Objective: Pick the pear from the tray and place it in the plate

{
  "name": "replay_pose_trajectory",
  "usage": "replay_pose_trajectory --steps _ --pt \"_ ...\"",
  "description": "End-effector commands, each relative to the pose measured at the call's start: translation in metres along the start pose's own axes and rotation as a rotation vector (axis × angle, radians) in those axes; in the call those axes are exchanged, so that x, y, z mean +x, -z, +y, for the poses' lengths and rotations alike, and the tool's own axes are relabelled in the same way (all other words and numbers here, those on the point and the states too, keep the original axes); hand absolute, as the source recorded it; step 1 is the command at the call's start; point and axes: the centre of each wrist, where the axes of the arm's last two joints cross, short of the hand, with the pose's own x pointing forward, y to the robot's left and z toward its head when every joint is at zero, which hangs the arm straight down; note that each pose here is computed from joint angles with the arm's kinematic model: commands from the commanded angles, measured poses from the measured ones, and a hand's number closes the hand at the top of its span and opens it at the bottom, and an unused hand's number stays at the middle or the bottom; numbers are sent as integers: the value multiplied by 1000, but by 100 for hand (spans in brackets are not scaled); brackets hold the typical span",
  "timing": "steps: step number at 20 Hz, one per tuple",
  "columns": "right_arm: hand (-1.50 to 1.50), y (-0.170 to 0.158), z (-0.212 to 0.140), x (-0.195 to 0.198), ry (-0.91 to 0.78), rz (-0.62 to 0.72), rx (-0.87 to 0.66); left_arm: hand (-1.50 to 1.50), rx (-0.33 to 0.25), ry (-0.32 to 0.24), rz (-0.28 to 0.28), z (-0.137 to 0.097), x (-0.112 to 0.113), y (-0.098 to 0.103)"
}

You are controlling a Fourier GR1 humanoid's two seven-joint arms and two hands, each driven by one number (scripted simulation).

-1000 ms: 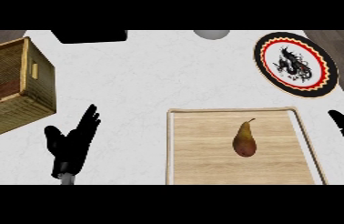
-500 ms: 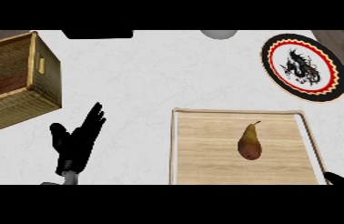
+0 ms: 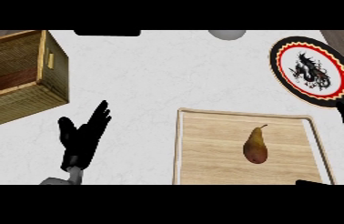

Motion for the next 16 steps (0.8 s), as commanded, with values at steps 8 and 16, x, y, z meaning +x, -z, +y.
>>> replay_pose_trajectory --steps 8,16 --pt "-150 -16 47 63 -102 128 33 0 18 -21 16 -10 -15 13" --pt "-150 -16 81 94 -93 130 58 0 5 -6 14 5 -15 -10"
